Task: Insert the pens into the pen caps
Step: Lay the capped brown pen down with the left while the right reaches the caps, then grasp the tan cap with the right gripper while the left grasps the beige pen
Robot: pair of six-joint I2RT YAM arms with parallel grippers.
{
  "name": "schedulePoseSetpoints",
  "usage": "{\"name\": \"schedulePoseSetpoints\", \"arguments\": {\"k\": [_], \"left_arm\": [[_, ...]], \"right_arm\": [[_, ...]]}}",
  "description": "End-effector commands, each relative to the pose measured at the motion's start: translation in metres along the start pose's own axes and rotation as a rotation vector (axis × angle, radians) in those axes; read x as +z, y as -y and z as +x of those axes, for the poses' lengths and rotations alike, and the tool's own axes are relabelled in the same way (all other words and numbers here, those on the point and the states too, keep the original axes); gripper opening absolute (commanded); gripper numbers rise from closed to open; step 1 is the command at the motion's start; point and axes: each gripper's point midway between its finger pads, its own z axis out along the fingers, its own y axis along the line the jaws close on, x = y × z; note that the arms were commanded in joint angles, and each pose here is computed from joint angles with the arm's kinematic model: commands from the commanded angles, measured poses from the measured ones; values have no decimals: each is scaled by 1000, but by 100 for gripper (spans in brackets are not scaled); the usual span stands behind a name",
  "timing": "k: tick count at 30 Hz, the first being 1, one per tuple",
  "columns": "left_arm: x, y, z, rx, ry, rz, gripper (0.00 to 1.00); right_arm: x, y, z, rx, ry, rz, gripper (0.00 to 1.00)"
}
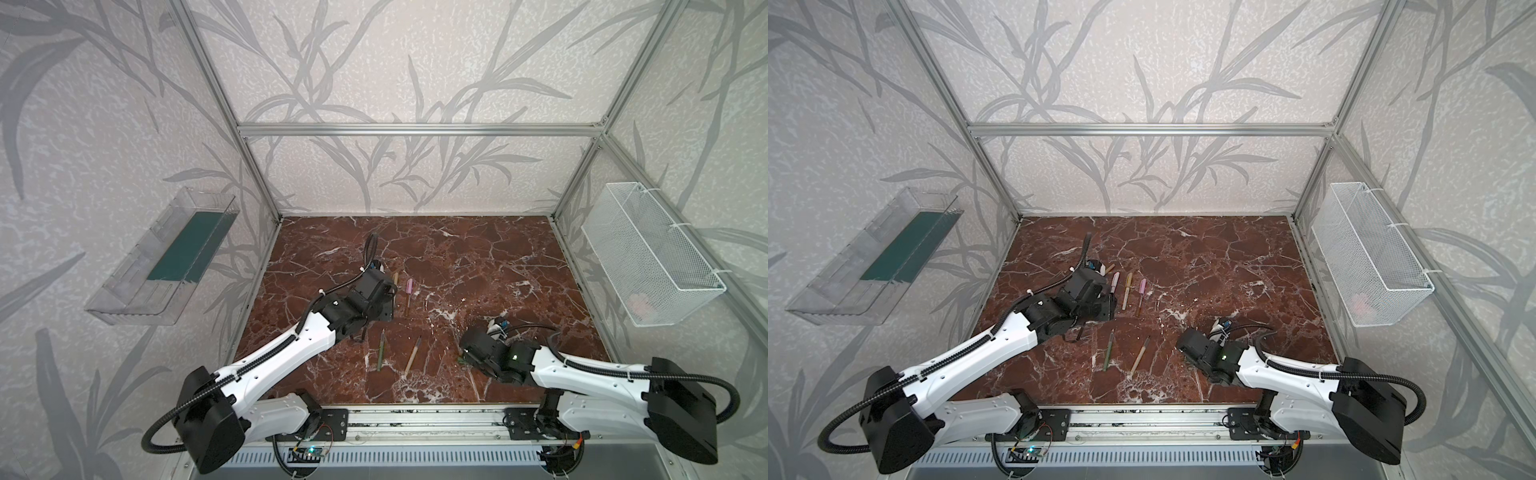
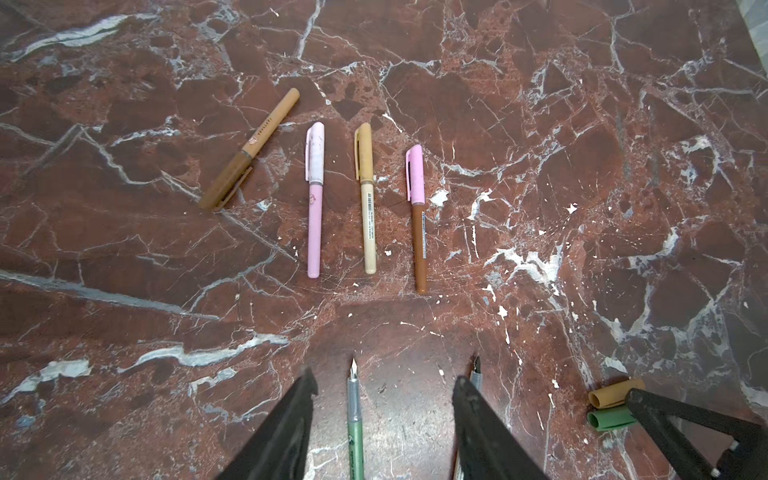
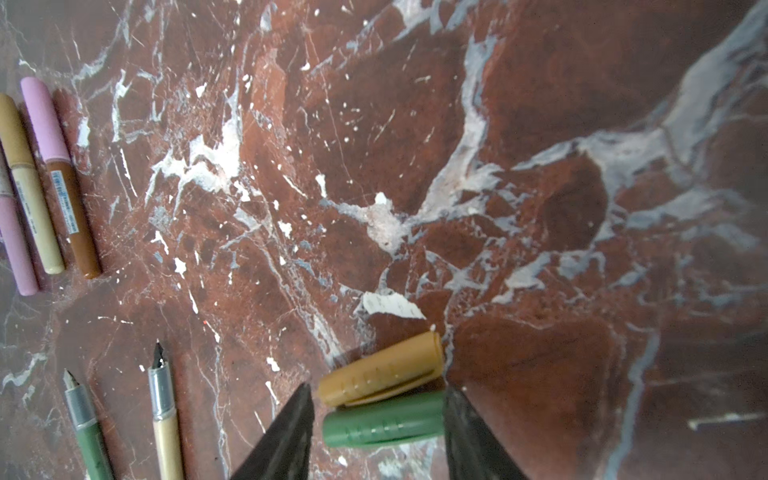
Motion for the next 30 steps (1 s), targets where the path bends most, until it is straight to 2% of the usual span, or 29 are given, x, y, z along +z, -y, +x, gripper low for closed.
{"name": "schedulePoseSetpoints", "arguments": {"k": [1, 4, 5, 15, 19, 22, 30], "left_arm": [[-4, -7, -2, -8, 31, -27, 56], [-6, -8, -1, -12, 37, -26, 56], [-6, -9, -1, -13, 37, -25, 56], [-14, -13, 2, -22, 44, -24, 56], [-16, -17, 6, -22, 35, -30, 56], [-20, -19, 7, -25, 38, -31, 56], [-27, -26, 12, -31, 39, -41, 56]], "right_arm": [[0, 8, -3, 20, 34, 18, 52], [7, 6, 1, 28, 25, -1, 39], [8, 5, 0, 29, 29, 2, 38], [19, -5, -10, -12, 111, 43, 39], [31, -19, -6, -74, 76, 46, 39], [35, -19, -3, -121, 49, 113, 37], [31, -15, 2, -352, -31, 300, 34]]}}
